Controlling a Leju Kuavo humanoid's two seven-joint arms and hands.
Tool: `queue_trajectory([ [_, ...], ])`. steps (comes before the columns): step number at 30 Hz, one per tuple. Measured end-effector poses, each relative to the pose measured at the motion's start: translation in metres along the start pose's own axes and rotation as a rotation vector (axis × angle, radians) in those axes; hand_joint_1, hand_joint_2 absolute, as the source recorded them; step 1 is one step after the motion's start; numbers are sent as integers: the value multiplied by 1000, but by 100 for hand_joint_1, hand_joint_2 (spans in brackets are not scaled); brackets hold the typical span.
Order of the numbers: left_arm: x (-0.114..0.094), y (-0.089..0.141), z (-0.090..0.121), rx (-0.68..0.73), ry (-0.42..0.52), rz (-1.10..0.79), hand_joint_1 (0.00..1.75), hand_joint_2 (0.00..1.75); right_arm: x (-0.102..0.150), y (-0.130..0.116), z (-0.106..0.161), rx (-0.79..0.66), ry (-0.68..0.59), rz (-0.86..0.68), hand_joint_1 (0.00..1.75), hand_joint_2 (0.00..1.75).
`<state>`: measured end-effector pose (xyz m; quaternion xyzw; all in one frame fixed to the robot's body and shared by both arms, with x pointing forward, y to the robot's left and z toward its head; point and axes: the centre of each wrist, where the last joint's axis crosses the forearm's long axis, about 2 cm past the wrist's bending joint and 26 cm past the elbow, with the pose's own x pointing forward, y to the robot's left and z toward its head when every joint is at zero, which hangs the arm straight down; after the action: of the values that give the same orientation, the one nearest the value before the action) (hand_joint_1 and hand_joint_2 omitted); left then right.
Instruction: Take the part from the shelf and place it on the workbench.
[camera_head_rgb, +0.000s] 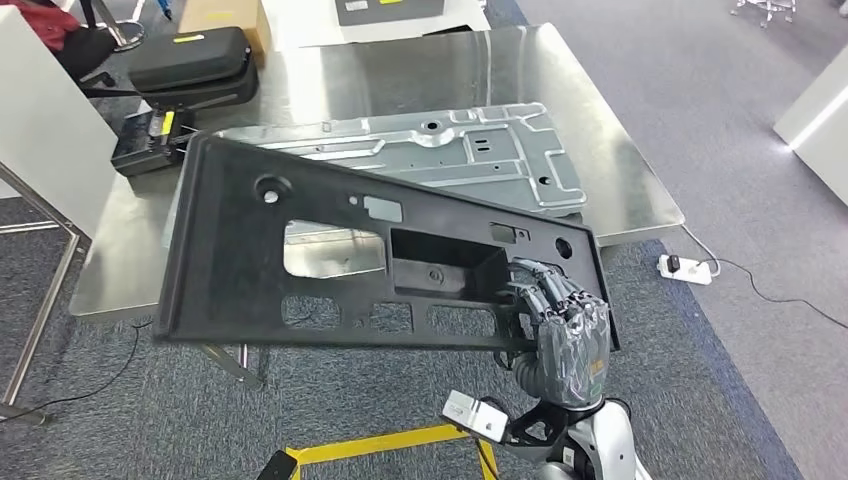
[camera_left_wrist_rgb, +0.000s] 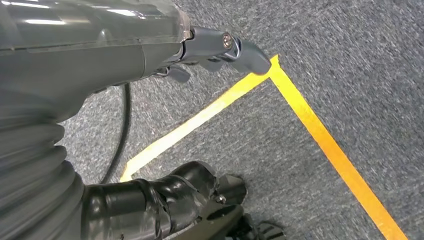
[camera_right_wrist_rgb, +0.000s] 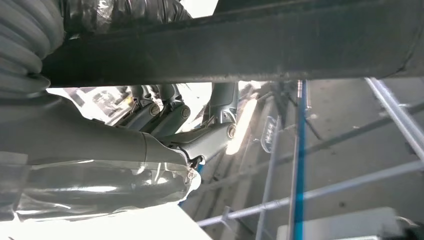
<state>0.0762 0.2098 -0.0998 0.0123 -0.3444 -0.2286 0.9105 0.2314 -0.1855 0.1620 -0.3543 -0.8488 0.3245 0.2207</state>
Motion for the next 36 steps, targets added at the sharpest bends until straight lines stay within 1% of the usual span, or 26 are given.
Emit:
queue_trajectory([
  [25,0,-1,0,-2,1,0,0,175,-2,1,-1,3,3,3,175,175],
  [36,5,-1,-2,-10,-3,-5,0,175,-6,0,-7,10,2,18,175,175],
])
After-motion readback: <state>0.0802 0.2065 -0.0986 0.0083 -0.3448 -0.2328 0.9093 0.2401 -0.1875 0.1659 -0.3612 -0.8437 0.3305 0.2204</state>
